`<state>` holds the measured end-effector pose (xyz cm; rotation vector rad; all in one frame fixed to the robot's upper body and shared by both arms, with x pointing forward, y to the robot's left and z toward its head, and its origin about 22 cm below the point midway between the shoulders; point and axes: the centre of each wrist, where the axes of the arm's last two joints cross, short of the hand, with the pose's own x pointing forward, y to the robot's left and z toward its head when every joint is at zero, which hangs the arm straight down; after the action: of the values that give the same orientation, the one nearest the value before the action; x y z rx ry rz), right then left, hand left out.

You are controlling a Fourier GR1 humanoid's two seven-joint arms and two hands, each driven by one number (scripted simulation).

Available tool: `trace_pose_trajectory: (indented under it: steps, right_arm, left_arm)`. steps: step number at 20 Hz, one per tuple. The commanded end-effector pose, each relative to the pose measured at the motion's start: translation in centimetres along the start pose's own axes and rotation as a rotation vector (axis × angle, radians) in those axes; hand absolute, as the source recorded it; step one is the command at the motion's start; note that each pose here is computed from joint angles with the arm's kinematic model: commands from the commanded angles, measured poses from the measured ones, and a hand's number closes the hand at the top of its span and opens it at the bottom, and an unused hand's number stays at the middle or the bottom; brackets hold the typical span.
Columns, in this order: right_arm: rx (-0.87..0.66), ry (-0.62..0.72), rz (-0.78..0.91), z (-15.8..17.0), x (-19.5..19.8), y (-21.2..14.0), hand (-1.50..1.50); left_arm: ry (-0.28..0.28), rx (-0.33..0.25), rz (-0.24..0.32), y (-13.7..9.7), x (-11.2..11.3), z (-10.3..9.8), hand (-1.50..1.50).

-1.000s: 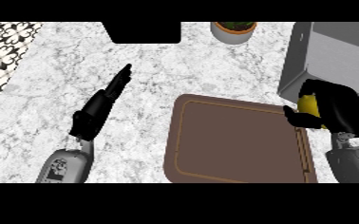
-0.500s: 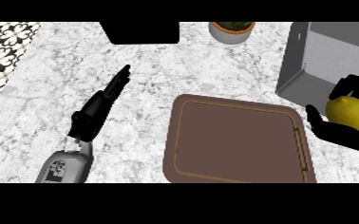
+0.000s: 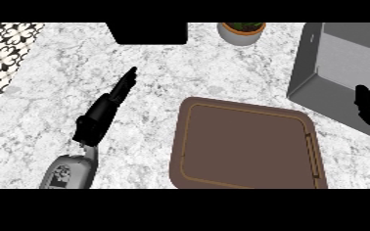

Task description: Pick the lemon from the tray and place it in the cardboard box

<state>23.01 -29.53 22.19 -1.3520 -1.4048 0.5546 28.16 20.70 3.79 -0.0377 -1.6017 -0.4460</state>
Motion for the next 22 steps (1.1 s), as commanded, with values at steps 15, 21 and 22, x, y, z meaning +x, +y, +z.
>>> trace_pose_trajectory:
  steps: [15,21,22]
  right_arm:
    - [-0.063,0.127,-0.081,-12.0,-4.4,-0.8,1.50]
    - [-0.071,0.168,0.035,-15.6,-6.9,1.2,1.50]
    - [-0.063,0.143,0.061,-14.5,-5.0,4.3,1.50]
  left_arm:
    - [-0.004,-0.008,0.001,-0.9,-0.4,-0.1,0.00]
    - [-0.023,-0.018,-0.023,-0.3,1.8,0.1,0.00]
    - [-0.006,-0.013,-0.006,-0.1,1.9,-1.6,0.00]
